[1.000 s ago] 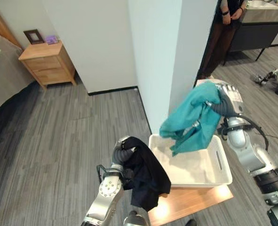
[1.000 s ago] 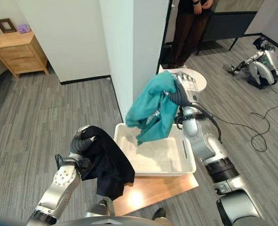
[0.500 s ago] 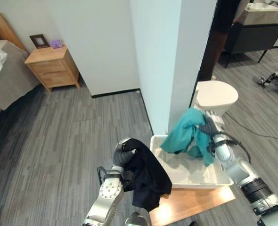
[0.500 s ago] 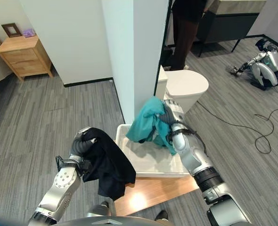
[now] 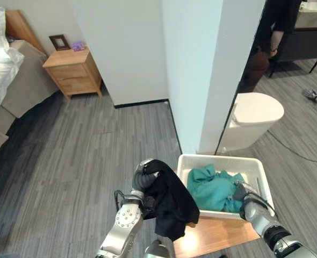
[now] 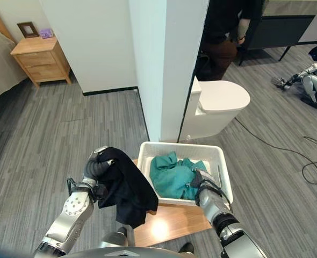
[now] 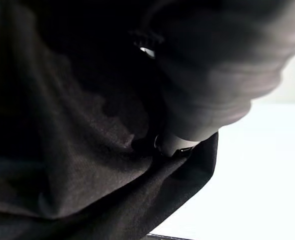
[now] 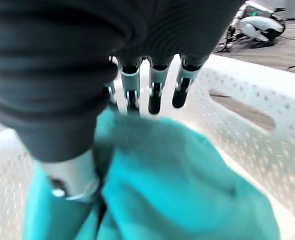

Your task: Pick up bed clothes into laundry basket.

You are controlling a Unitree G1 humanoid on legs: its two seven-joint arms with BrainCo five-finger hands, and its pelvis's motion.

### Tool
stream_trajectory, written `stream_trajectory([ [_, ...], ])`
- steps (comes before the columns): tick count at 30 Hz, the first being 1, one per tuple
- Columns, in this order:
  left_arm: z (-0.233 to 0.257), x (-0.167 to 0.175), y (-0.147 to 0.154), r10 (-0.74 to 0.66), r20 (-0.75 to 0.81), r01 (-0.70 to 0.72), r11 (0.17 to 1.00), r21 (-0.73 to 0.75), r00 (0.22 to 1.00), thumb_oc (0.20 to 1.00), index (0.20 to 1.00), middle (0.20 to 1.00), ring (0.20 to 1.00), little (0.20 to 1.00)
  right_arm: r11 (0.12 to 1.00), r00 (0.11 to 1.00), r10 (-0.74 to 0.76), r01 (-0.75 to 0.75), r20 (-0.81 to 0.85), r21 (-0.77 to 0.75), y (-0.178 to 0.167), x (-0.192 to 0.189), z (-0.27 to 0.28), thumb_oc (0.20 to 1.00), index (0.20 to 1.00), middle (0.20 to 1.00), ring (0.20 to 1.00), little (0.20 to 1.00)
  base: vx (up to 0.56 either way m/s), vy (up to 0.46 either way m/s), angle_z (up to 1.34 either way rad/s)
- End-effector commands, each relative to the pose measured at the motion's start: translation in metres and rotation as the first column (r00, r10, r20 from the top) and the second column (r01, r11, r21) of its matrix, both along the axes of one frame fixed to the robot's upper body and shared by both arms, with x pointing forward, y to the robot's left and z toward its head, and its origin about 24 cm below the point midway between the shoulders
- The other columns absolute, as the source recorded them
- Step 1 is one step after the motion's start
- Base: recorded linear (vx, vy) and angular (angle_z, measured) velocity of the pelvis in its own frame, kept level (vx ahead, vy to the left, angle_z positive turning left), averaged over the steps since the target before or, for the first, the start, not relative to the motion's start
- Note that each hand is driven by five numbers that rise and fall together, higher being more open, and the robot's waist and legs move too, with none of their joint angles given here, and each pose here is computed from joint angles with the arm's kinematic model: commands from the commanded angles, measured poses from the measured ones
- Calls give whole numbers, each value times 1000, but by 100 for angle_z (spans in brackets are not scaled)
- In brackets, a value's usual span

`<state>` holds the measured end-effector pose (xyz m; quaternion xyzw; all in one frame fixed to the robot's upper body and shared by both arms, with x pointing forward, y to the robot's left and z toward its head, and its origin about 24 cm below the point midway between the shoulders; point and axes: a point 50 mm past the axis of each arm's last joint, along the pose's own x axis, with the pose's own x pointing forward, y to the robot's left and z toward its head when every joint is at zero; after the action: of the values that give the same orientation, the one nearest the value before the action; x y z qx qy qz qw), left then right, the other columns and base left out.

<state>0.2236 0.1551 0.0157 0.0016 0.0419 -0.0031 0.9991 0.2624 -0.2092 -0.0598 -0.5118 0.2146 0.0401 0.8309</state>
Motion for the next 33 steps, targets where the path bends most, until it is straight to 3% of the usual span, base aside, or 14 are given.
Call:
stream_trajectory([
  [1,32,16,-17,-46,174,46,999,3,984,200,200,200,200,200,999,968,28,-31,248,11,-6,42,56,1000,1000,1000,1000,1000,17,-5,-7],
  [4,31,18,-10,3,179,-11,999,45,984,200,200,200,200,200,999,927,6,-20,375,32,-20,37,81,1000,1000,1000,1000,1000,21,-2,-1],
  [6,40,21,4,72,234,-101,988,113,970,200,200,200,200,200,998,833,-62,34,550,62,-41,30,112,1000,1000,1000,1000,1000,29,1,-7],
  [7,40,21,4,70,233,-99,989,114,970,200,200,200,200,200,997,833,-64,36,550,61,-42,29,112,1000,1000,1000,1000,1000,32,-6,-13],
  [9,73,22,27,148,407,-250,945,212,901,200,200,200,200,200,977,770,-203,203,606,69,-81,11,116,1000,1000,1000,1000,1000,36,-26,-5],
  [12,98,23,37,175,526,-346,906,245,832,200,200,200,200,200,947,757,-293,312,584,72,-102,-2,106,1000,1000,1000,1000,1000,10,-12,0],
  [14,130,22,39,151,661,-401,883,244,735,200,200,200,200,200,902,800,-377,433,467,-14,-129,-30,75,1000,1000,1000,1000,1000,0,0,0],
  [16,141,21,35,133,695,-396,888,232,706,200,200,200,200,200,880,808,-422,475,412,-30,-136,-40,62,1000,1000,1000,1000,1000,0,0,0],
  [18,160,21,24,77,754,-367,903,225,653,200,200,200,200,200,822,807,-541,567,236,-57,-145,-71,23,1000,1000,1000,1000,1000,-2,-3,2],
  [20,173,27,7,21,784,-317,921,226,620,200,200,200,200,200,765,768,-640,636,-16,-97,-139,-116,-22,1000,1000,1000,1000,1000,0,0,0],
  [22,177,31,2,14,793,-306,927,219,609,200,200,200,200,200,738,736,-675,672,-58,-62,-135,-123,-30,1000,1000,1000,1000,1000,0,0,0],
  [25,191,45,-21,-38,806,-243,944,223,591,200,200,200,200,200,554,557,-796,828,-236,86,-119,-161,-58,1000,1000,1000,1000,1000,-3,13,-23],
  [28,195,54,-33,-58,801,-202,955,220,596,200,200,200,200,200,524,512,-797,850,-320,53,-113,-183,-68,1000,1000,1000,1000,1000,-6,11,-18],
  [33,191,66,-45,-84,770,-150,962,228,632,200,200,200,200,200,585,530,-749,811,-397,-21,-105,-200,-77,1000,1000,1000,1000,1000,-15,-1,-17],
])
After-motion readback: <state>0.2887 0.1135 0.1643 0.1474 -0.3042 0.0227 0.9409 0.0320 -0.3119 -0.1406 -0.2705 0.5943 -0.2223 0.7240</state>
